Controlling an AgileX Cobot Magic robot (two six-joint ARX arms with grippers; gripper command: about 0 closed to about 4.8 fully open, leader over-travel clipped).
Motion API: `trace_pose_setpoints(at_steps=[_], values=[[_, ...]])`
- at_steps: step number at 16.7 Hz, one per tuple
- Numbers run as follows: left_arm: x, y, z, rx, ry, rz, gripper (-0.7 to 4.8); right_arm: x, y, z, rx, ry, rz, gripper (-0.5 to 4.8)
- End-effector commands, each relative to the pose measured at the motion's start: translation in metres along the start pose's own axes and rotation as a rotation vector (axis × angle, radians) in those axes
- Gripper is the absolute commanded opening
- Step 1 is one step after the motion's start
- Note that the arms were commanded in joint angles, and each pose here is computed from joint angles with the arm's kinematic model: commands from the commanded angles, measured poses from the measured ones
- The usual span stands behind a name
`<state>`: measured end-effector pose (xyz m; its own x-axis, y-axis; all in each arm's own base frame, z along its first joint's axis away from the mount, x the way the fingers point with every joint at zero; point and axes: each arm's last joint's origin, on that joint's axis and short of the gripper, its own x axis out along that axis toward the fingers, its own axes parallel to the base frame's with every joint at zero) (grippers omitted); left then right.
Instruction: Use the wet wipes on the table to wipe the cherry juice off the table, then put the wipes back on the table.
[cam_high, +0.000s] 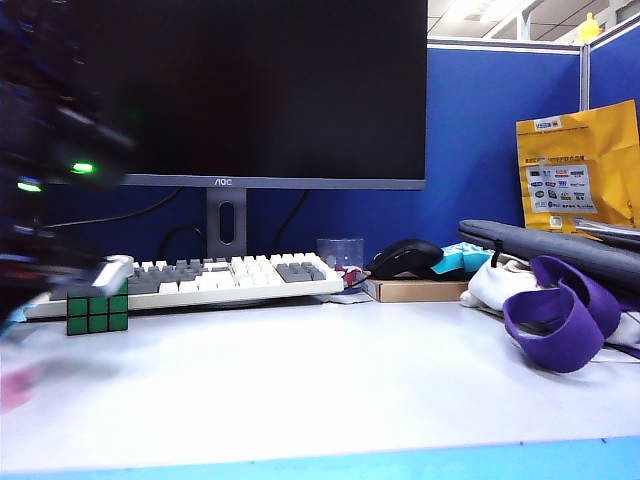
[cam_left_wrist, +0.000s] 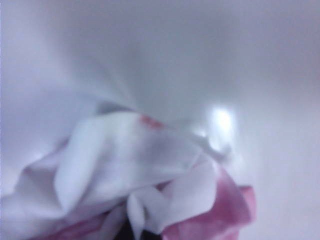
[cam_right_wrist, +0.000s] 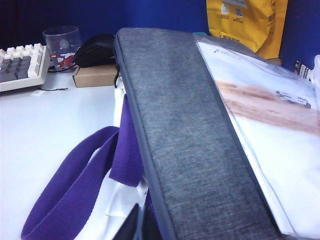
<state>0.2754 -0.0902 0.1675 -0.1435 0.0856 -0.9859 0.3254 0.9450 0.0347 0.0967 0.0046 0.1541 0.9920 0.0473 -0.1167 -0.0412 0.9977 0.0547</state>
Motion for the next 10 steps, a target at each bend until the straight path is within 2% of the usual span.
trace_pose_setpoints(at_steps=[1,4,9,10], values=[[-0.006,-0.001,-0.033,-0.031,0.013,-0.036,-0.06,0.0,0.0,0.001,-0.003,-0.011,0.0,-0.01],[0.002,0.002,-0.032,-0.047,-0.029,-0.035,-0.06,0.0,0.0,0.001,-0.003,-0.011,0.0,-0.01],[0.02,0.016,0.002,-0.106,-0.18,0.079,-0.06,0.0,0.0,0.001,-0.003,-0.011,0.0,-0.01],[0.017,0.022,0.008,-0.13,-0.231,0.145,-0.06,0.0,0.0,0.0,-0.003,-0.011,0.001,-0.01]])
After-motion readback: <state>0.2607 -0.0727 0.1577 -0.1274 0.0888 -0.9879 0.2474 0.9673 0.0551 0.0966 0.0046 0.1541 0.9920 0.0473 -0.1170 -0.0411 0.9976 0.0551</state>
